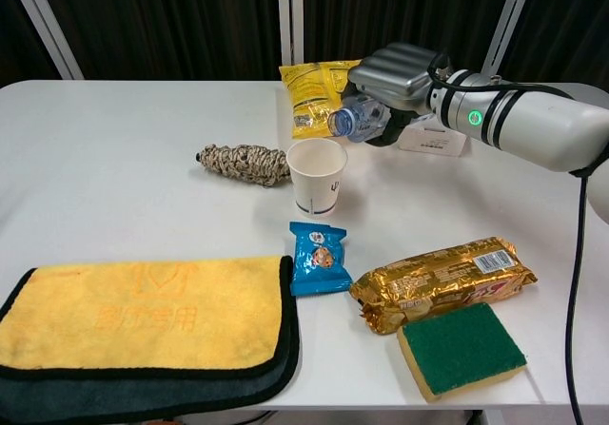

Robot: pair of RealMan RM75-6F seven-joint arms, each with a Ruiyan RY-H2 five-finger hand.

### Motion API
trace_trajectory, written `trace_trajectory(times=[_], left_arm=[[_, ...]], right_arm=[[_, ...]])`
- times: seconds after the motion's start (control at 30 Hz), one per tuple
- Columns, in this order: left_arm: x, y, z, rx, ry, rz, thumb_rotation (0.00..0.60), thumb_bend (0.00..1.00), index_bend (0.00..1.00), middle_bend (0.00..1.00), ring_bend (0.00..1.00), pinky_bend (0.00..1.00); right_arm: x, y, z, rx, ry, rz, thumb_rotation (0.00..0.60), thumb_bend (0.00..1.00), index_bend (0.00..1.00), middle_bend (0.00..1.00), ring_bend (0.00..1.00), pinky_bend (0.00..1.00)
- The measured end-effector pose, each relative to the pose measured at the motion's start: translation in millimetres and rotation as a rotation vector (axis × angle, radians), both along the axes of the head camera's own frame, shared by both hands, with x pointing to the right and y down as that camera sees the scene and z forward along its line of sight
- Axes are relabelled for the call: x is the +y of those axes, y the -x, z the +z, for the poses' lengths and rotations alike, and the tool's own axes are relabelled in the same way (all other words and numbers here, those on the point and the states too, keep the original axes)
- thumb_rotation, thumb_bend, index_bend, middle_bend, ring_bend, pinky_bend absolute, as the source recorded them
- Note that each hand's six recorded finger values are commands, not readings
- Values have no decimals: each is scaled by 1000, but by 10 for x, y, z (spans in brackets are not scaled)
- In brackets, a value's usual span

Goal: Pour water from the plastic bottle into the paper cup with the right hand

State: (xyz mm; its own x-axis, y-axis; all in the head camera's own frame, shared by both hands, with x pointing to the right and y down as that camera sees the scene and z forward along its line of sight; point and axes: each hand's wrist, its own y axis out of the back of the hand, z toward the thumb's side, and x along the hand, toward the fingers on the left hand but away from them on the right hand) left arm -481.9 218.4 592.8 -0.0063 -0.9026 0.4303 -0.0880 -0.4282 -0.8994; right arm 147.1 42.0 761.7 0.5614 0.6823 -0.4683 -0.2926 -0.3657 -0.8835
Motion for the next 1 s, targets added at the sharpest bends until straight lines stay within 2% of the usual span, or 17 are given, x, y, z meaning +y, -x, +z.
trace_trajectory(times=[0.63, 1.0], left_arm=[[7, 38, -18, -1, -3, -6, 597, 89, 86, 63, 0, 116], [16, 46, -14, -1, -2, -7, 594, 88, 86, 63, 0, 116]], right_arm=[[-34, 119, -12, 77, -66, -64, 600, 364, 664, 551, 578, 573], [-66, 175, -78, 90, -92, -87, 600, 363, 663, 550, 578, 572]])
